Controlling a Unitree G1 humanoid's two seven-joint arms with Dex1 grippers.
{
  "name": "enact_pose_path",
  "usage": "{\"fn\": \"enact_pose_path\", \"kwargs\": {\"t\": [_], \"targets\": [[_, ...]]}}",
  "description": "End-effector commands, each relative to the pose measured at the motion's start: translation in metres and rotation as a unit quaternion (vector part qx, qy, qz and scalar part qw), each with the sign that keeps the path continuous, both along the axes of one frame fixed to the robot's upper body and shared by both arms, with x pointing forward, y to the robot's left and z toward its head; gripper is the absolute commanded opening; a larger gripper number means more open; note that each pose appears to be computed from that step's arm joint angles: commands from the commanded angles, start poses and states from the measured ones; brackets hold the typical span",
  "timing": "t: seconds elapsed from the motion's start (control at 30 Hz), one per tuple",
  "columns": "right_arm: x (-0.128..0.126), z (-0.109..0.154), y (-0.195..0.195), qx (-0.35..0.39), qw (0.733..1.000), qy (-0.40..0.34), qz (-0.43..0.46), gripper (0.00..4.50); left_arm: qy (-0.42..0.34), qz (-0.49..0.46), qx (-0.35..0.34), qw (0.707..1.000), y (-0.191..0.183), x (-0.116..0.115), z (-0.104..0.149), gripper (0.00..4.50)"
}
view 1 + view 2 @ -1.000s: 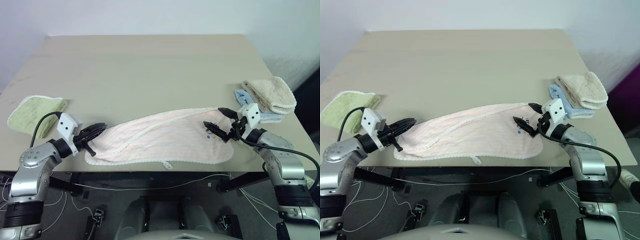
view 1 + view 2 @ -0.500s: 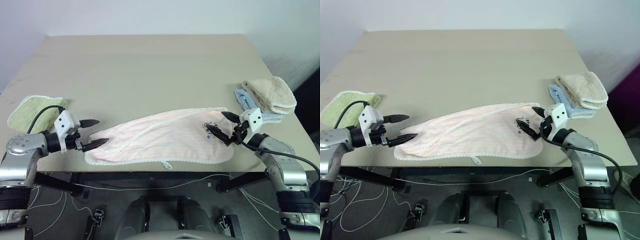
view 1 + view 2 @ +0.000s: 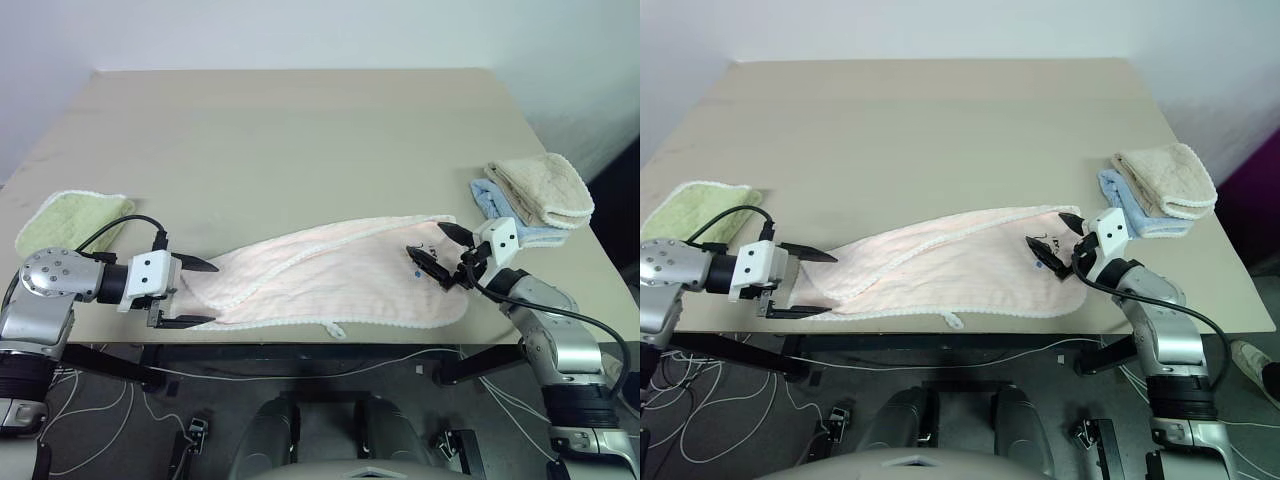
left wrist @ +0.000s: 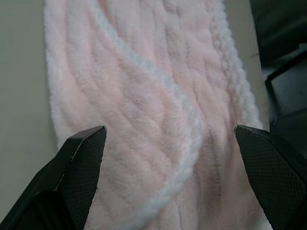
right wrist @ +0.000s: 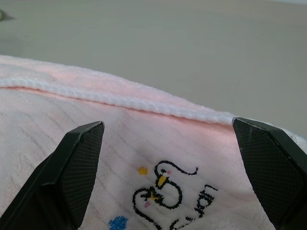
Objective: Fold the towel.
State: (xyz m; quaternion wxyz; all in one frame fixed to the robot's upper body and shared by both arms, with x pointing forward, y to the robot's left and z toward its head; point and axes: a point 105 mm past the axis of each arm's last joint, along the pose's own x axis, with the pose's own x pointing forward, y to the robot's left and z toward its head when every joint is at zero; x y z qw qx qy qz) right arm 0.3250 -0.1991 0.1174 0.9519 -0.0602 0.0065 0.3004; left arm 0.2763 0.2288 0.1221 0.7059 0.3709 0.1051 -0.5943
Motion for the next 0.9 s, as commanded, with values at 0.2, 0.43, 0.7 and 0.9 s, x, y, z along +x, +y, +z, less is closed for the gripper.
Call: {"fn": "enact_pose_path", "kwargs": {"t": [0.2,0.43,0.7,0.9], "targets": [[-0.003,0.016,0.0,-0.003,0.999,-0.032,0.002,4.5,-0.045,-0.034,0.028,0.998,-0.005,0.006,-0.006,4.47],[-0.002,0.018,-0.001,-0.004,0.999,-0.033,0.0,4.5,-0.051,-0.036,0.023,0.998,-0.004,0.007,-0.014,2.87],[0.0,0.019,0.002,-0.004,0.999,-0.035,0.003,4.5,-0.055,-0.025,0.011,0.998,-0.004,0.003,-0.009,0.13],[0.001,0.021,0.002,-0.006,0.999,-0.037,0.005,4.5,-0.027,0.007,-0.051,0.998,-0.008,0.001,0.006,0.02]]}}
